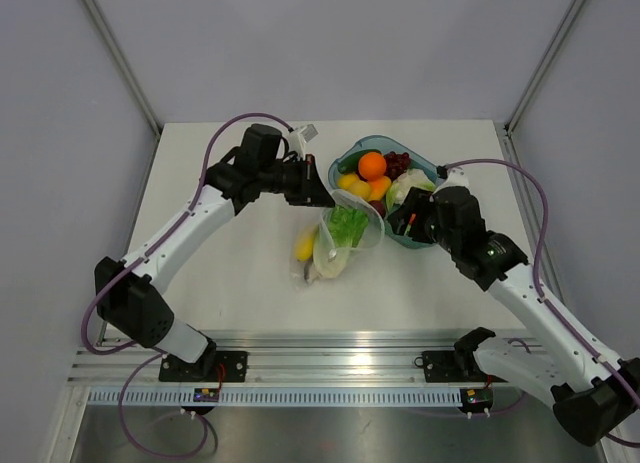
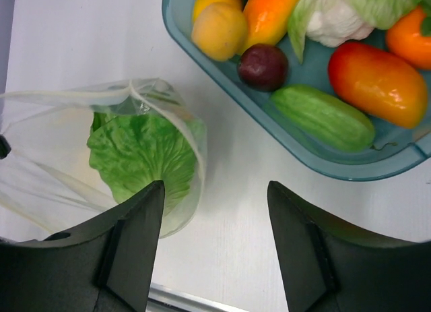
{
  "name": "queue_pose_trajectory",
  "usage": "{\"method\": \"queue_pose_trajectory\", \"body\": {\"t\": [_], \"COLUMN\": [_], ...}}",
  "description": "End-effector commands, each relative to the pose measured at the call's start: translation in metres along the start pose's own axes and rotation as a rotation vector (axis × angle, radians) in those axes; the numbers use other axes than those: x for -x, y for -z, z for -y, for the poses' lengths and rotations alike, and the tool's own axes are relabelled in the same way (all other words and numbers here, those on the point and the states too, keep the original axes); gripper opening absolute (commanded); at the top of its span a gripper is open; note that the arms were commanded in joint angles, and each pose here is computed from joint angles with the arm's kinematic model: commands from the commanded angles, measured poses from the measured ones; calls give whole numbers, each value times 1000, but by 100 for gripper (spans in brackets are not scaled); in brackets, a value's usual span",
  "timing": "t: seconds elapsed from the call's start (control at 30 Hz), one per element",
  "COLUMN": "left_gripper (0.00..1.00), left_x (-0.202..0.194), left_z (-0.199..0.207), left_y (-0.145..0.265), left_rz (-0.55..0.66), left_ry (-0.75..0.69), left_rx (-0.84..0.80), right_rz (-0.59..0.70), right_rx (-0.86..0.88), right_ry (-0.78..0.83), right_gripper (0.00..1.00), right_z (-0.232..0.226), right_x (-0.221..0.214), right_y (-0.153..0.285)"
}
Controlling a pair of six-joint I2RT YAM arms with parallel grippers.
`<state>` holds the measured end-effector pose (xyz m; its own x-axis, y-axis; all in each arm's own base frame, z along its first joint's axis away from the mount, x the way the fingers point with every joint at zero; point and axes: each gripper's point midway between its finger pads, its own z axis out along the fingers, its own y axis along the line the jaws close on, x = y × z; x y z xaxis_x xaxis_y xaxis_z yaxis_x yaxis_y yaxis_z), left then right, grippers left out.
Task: Place the food in the zip-top bag and seal the zipper
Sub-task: Adjust the fake vegetable in the zipper food storage bag, then pick up the fake fruit from the bin.
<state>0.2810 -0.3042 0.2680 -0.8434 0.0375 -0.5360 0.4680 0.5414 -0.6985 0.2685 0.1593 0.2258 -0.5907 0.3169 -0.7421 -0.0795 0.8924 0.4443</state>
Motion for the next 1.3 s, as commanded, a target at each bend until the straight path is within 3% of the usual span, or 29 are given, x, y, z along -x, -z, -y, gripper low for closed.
{"method": "queue_pose_trajectory", "body": {"t": [0.0,0.3,0.5,0.67,0.83,1.03,1.27], "left_gripper": [0,0,0,0,0,0,0], "left_x": [13,16,26,28,29,30,25], "left_z": [8,-17,-24,-29,-30,-31,-30], "left_y": [18,33,52,61,65,68,68], "left_rz": [79,113,171,190,197,203,192], "left_ry": [-53,-48,-33,-46,-34,-31,-29], "left_rx": [14,107,138,171,168,165,151], "right_rz": [91,90,-141,-280,-278,-272,-310], "right_rx": [-40,-148,-200,-84,-30,-38,-108], "right_ry": [22,67,127,127,123,259,290], "right_gripper": [70,77,76,73,73,75,76], "right_z": [6,40,72,55,43,27,44], "right_x": [33,66,54,38,34,15,-4], "right_y": [10,-3,-59,-100,-137,-175,-204]}}
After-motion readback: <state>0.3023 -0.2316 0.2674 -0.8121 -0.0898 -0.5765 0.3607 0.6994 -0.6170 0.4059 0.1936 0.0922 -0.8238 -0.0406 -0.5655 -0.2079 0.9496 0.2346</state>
